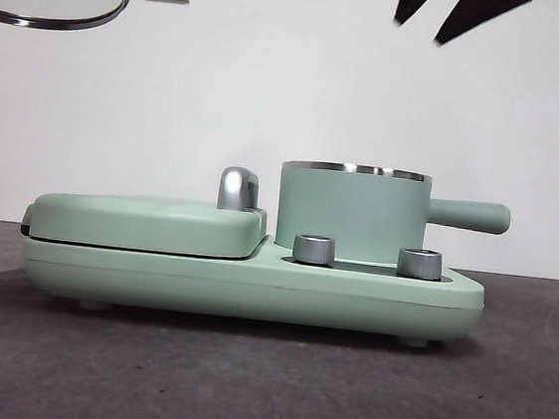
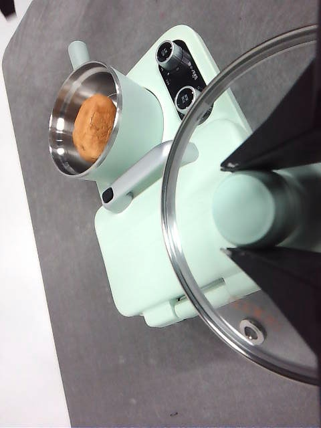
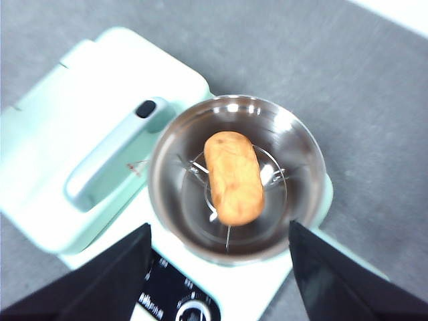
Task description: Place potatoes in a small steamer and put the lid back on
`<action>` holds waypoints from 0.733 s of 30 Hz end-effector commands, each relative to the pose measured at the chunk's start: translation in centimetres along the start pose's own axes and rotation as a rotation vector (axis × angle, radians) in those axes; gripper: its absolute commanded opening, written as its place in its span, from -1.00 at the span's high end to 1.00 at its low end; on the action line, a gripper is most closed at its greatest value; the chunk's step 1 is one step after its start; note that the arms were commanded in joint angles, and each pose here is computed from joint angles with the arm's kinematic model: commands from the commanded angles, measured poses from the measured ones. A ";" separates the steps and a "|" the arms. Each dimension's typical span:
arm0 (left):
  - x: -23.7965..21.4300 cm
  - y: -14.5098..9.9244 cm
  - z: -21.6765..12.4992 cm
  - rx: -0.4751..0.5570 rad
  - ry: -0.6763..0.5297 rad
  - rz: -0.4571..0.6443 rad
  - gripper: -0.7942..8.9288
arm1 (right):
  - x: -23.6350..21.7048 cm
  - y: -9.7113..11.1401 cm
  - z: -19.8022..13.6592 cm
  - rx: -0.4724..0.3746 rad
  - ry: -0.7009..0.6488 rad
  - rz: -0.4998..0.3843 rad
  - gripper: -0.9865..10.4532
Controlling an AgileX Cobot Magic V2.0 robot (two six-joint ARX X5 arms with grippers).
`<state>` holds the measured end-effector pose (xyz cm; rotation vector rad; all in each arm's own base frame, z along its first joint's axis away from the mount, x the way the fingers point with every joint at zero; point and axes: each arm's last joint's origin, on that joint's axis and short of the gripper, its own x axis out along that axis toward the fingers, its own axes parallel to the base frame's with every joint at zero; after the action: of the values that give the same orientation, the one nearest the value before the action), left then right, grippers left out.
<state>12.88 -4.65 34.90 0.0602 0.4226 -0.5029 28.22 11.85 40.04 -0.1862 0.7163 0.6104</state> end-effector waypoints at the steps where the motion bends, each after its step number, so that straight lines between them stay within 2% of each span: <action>1: -0.3 -0.1 0.7 0.024 -0.047 -0.001 0.82 | -1.9 0.6 -0.8 -0.011 -0.058 -0.012 0.26; 11: -0.2 -0.1 0.7 0.024 -0.047 -0.007 0.82 | -6.5 2.4 -7.8 -0.024 -0.214 -0.055 0.26; 16: 0.1 0.0 0.8 0.031 -0.039 -0.020 0.82 | -7.7 3.1 -11.2 -0.029 -0.245 -0.084 0.27; 22: 1.2 -0.1 1.2 0.042 -0.058 -0.135 0.82 | -8.4 3.6 -14.9 -0.006 -0.257 -0.107 0.27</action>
<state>14.12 -5.40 34.78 0.0513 0.4126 -0.6259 12.93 5.57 34.57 -0.1718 0.4601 0.5359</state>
